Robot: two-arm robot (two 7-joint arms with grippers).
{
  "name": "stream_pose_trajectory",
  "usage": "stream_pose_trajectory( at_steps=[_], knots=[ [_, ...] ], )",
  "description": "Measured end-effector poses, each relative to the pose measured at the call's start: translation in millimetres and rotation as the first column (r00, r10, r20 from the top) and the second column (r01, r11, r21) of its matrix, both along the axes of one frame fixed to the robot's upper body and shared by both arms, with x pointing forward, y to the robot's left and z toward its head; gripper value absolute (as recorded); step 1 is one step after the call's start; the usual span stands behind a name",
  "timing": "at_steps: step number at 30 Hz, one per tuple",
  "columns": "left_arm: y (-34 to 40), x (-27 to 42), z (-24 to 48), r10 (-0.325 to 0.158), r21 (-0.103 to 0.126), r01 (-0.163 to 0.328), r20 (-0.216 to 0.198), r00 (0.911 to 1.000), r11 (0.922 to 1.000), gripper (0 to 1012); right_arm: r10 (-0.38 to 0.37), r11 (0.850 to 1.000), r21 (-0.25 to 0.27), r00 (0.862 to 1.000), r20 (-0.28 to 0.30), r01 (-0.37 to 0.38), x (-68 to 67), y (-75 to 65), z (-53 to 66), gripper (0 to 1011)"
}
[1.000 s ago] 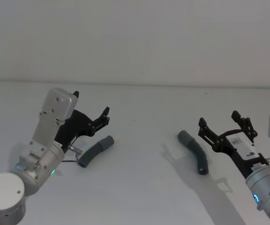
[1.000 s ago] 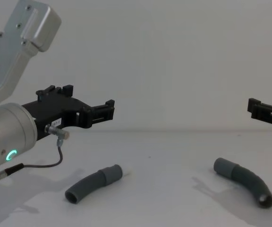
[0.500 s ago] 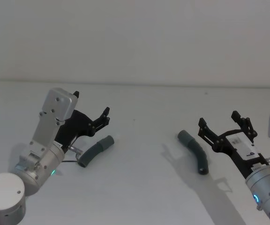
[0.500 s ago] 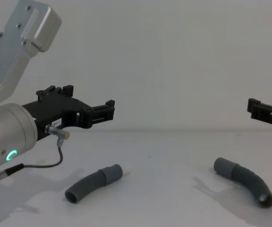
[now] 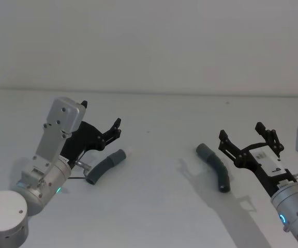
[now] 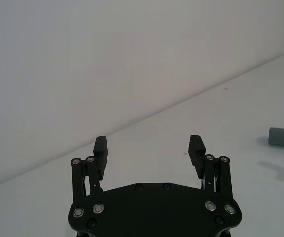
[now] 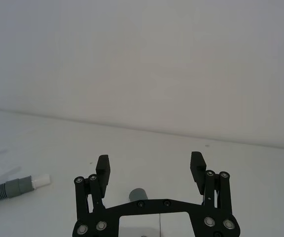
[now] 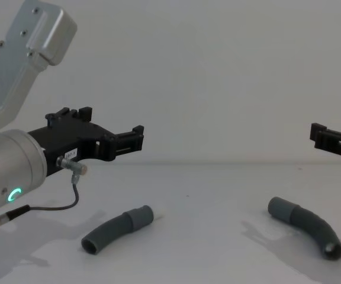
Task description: Use both hands to pick up one end of the pipe from the table, align the ends, and insert them.
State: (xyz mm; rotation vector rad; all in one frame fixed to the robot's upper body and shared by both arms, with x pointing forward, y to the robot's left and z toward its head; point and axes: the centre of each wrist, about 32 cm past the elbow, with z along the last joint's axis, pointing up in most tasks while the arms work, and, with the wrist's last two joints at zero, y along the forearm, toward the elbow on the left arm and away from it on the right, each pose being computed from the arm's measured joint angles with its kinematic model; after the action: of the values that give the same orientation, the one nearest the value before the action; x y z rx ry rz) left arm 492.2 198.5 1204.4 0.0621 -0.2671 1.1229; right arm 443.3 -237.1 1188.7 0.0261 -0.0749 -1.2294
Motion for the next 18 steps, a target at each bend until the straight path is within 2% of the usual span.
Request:
stream_pose_trajectory(
  at_steps=[4,11,15,16,18],
  knots=[
    [0.8,1.8,1.3,-0.012,0.004,0.012,-0.008,0.9999,0.9999,1002,0.000,1.000,0.000,1.000,0.000,0.000,0.0,0.0,0.0,1001],
    [5.9,8.8,7.0,-0.064,0.023,0.065,-0.057,0.9964,0.9976,1002,0.000,1.000,0.000,1.000,0.000,0.000,0.0,0.0,0.0,1001],
    [11.4,15.6,12.3,-0.112,0.039,0.117,-0.110,0.9876,0.9924,1002,0.000,1.000,0.000,1.000,0.000,0.000,0.0,0.0,0.0,1001],
    [11.4,15.6,12.3,-0.112,0.039,0.117,-0.110,0.9876,0.9924,1001,0.000,1.000,0.000,1.000,0.000,0.000,0.0,0.0,0.0,1001],
    [14.6,19.1,15.1,-0.135,0.046,0.143,-0.138,0.9812,0.9887,1001,0.000,1.000,0.000,1.000,0.000,0.000,0.0,0.0,0.0,1001]
  ],
)
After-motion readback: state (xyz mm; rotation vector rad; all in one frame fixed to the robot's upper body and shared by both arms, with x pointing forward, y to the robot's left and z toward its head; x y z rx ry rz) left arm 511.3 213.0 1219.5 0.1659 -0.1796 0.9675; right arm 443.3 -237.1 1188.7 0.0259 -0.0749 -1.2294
